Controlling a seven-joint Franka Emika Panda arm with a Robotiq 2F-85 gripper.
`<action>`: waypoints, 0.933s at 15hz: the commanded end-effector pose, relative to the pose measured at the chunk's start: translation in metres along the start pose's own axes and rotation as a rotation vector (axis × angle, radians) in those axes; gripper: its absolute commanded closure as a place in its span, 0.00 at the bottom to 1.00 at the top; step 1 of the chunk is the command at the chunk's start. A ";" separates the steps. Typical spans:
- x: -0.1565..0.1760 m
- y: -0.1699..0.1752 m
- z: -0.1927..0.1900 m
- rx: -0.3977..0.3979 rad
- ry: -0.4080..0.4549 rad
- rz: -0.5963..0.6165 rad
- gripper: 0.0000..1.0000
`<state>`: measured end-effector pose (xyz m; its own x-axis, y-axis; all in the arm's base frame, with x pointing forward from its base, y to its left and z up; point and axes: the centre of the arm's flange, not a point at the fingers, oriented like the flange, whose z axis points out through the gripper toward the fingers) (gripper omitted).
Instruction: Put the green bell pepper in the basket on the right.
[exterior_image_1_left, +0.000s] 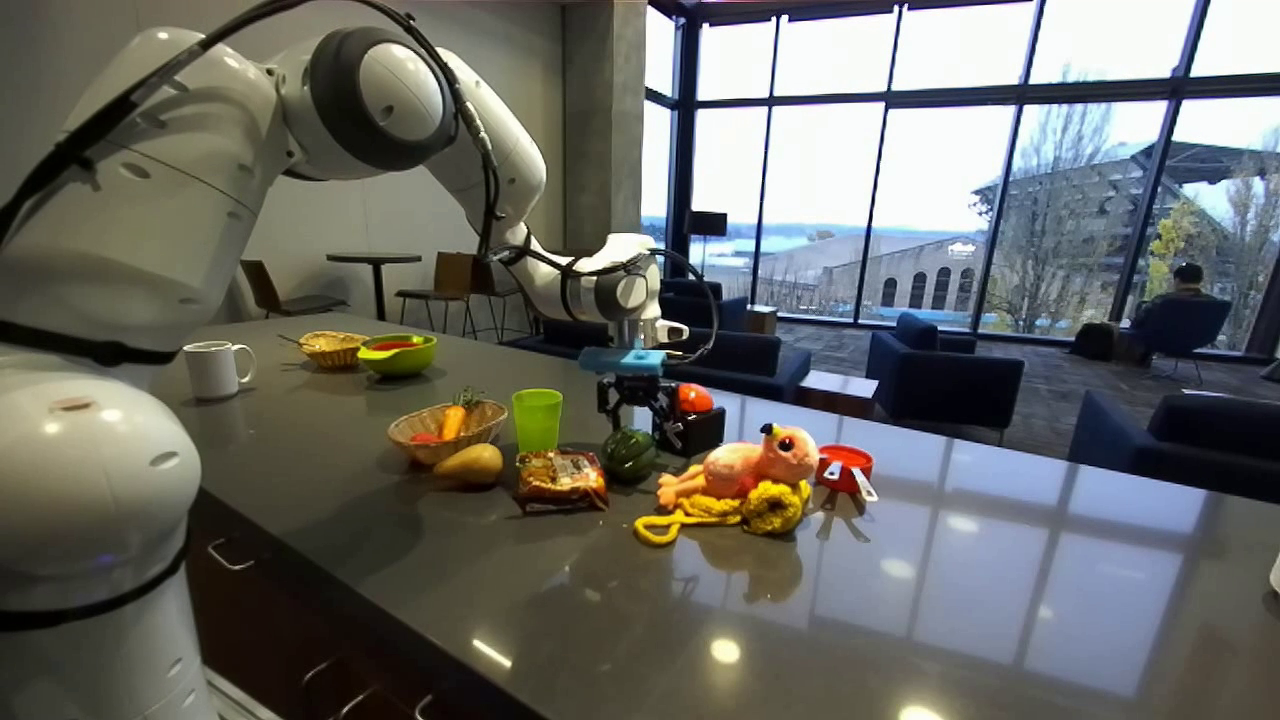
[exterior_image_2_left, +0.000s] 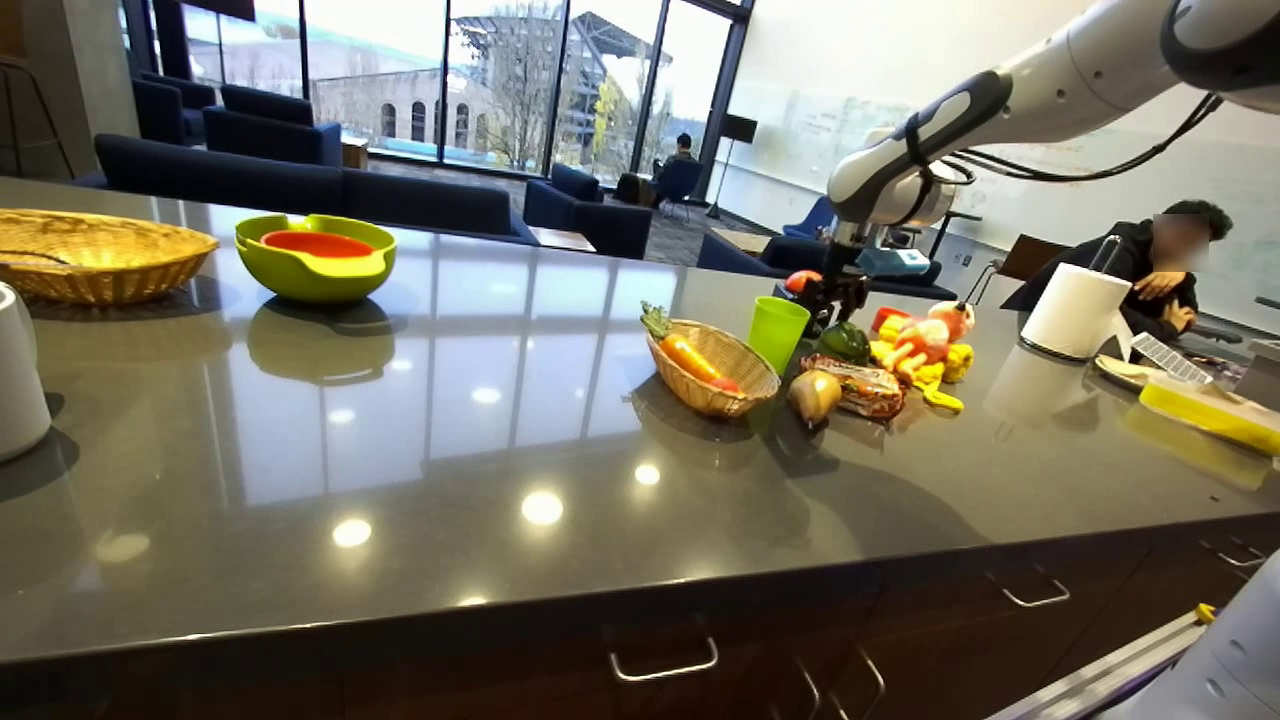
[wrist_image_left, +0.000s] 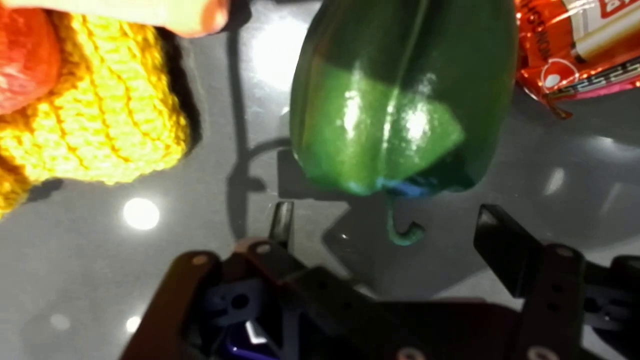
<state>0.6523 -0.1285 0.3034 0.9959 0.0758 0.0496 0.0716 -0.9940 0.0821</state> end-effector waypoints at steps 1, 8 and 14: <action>-0.004 0.007 -0.001 -0.013 0.004 -0.027 0.39; -0.002 0.005 -0.001 -0.013 -0.003 -0.050 0.94; -0.003 -0.003 -0.012 -0.008 -0.015 -0.045 0.95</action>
<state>0.6521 -0.1289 0.3032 0.9932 0.1081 0.0431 0.1042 -0.9910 0.0841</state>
